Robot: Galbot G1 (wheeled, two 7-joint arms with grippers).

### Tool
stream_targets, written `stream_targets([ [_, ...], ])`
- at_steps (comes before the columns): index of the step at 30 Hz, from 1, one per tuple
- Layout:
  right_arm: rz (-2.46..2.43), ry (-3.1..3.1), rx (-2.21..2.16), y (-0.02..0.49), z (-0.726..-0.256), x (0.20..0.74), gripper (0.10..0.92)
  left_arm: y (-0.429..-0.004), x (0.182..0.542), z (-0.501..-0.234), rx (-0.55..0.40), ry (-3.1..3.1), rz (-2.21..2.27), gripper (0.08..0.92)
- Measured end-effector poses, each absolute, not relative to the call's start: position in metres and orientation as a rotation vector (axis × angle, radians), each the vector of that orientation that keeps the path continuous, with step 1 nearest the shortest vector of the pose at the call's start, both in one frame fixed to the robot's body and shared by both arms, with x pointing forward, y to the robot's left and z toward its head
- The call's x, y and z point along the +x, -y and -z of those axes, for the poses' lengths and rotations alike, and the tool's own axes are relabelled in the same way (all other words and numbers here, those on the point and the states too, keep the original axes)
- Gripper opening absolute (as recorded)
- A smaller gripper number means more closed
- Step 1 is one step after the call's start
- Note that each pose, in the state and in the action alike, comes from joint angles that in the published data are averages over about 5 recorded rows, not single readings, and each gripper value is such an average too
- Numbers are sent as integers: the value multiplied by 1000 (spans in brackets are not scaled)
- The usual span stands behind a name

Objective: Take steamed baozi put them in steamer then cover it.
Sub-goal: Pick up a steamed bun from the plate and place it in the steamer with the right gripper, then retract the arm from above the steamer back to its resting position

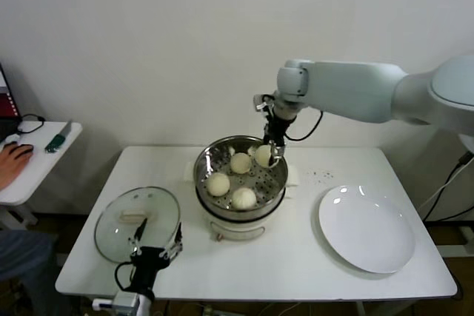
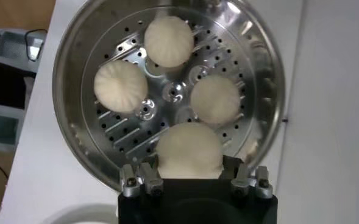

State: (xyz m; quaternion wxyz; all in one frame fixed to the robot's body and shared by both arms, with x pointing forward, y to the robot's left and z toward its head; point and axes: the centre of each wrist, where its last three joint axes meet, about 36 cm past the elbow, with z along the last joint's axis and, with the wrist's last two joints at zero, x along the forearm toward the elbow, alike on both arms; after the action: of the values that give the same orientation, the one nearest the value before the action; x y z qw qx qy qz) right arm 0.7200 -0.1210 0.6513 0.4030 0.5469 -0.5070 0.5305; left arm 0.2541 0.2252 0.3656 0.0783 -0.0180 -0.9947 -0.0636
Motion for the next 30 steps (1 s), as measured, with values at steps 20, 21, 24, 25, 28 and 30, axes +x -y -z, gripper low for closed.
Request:
stream_targets([
  [20,-1359,1187,1389,101,-603,719,746,-237,265,-365,-23,2980,192,823],
  [21,-1361,1188,1388,101,-603,719,764,-237,265,-365,-22,2981,192,823],
  [24,-1361,1194,1387,101,-606,720,808,-238,266,-365,-19,2980,192,823],
  [25,-1360,1196,1387,101,-607,720,817,-239,266,-365,-17,2980,193,823],
  [28,-1357,1205,1390,103,-613,720,822,-240,267,-366,-11,2981,193,823],
  [30,-1355,1214,1393,104,-618,720,822,-241,268,-366,-9,2982,194,823],
])
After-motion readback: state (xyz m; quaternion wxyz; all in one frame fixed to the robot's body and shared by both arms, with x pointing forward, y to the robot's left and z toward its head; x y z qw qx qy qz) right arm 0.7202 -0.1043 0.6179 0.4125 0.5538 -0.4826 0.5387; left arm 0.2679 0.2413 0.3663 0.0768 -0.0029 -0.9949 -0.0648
